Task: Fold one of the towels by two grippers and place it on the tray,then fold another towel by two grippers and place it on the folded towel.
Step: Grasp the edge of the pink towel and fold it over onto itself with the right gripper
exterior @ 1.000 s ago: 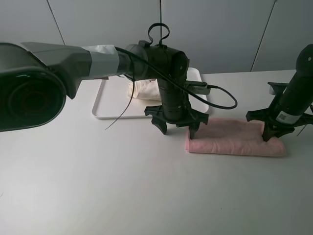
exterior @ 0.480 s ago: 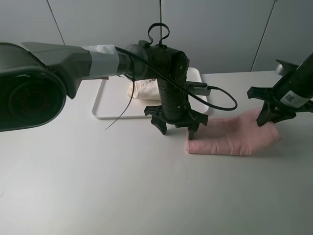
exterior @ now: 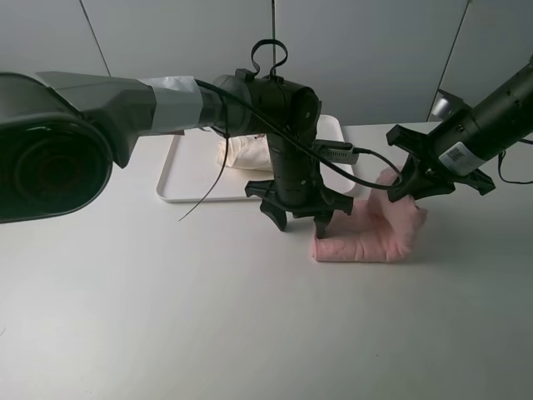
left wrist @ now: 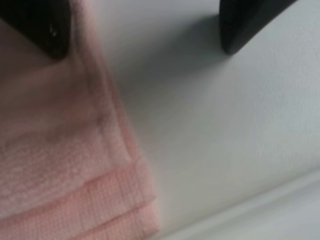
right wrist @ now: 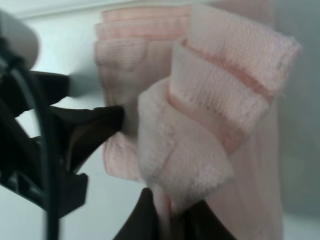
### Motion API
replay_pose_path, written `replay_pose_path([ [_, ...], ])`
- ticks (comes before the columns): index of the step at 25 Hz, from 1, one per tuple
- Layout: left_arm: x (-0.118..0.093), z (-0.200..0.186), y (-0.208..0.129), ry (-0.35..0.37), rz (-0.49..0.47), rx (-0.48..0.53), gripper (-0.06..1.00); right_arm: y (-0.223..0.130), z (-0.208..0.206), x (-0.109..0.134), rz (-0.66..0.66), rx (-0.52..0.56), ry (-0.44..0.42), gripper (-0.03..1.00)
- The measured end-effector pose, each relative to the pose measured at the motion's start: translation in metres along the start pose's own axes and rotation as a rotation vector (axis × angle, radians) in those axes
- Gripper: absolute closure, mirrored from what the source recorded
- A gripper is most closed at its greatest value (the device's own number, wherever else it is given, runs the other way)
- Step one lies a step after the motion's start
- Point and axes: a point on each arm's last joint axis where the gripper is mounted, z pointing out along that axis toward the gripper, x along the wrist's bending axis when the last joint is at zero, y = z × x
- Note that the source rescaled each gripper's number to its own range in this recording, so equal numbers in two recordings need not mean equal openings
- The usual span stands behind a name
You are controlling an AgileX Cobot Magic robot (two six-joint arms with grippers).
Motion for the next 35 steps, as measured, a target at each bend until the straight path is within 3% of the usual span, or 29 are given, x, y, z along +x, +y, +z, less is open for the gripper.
replay_pose_path([
  [3, 0.0, 0.0, 0.0, 0.0, 0.011, 0.0, 0.14, -0.001, 0.009, 0.011, -0.032, -0.007, -0.003, 0.89],
  [10, 0.001, 0.0, 0.0, 0.007, 0.041, 0.001, -0.02, 0.004, 0.022, 0.008, -0.003, -0.022, 0.0, 0.89],
  [20, 0.002, 0.0, 0.0, 0.007, 0.039, 0.001, -0.03, 0.004, 0.047, 0.008, 0.04, 0.001, 0.147, 0.89],
  [29, 0.002, 0.0, 0.0, 0.009, 0.044, 0.003, -0.03, -0.005, 0.064, 0.001, 0.06, -0.019, 0.212, 0.89],
  [31, 0.003, 0.0, 0.001, 0.007, 0.041, 0.004, -0.03, -0.004, 0.064, 0.001, 0.041, -0.038, 0.224, 0.8],
  [35, 0.009, -0.001, 0.002, 0.01, 0.028, 0.02, -0.03, -0.003, 0.067, -0.003, -0.001, -0.057, 0.204, 0.46],
])
